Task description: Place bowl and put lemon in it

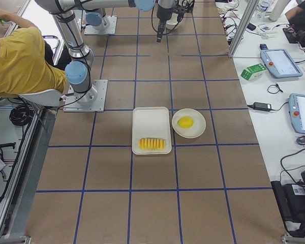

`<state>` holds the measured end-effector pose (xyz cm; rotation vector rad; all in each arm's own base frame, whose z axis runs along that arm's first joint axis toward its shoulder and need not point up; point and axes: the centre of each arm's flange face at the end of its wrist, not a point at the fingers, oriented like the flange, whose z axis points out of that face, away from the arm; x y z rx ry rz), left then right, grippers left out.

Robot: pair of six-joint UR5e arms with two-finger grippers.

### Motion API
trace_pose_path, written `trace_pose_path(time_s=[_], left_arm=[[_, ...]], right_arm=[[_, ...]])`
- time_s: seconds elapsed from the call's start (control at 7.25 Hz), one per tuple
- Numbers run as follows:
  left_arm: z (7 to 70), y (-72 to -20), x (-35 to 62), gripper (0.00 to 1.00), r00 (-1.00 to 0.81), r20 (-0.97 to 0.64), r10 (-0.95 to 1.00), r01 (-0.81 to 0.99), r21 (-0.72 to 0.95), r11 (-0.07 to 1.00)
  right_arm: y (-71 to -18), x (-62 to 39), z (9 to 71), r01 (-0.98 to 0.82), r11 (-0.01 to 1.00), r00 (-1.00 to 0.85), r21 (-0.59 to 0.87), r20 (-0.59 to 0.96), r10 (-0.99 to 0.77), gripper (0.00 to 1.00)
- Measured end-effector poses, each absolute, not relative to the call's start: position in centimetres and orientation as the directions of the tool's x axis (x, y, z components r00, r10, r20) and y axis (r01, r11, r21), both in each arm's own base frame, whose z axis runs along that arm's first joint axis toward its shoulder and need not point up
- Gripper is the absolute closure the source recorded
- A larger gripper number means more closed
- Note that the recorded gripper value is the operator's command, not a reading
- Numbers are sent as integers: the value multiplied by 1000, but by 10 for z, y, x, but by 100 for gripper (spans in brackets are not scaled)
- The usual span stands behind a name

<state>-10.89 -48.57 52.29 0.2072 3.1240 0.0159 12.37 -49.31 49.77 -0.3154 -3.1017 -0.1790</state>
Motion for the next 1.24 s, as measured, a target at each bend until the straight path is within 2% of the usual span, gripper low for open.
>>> trace_pose_path(time_s=[0.28,0.55,1.1,1.24], left_arm=[[488,-511,-66,0,-995,20,93,94,63,994],[420,-553,-27,0,-998,41,57,61,91,994],[263,-607,23,1,-996,40,83,85,60,995],[237,-606,27,16,-995,45,93,96,72,993]], right_arm=[[-513,75,481,248,960,-967,130,90,237,0],[-549,0,441,279,945,-959,171,91,267,0],[-622,-119,319,98,981,-995,169,40,92,0],[-632,-135,298,41,987,-999,153,37,36,0]])
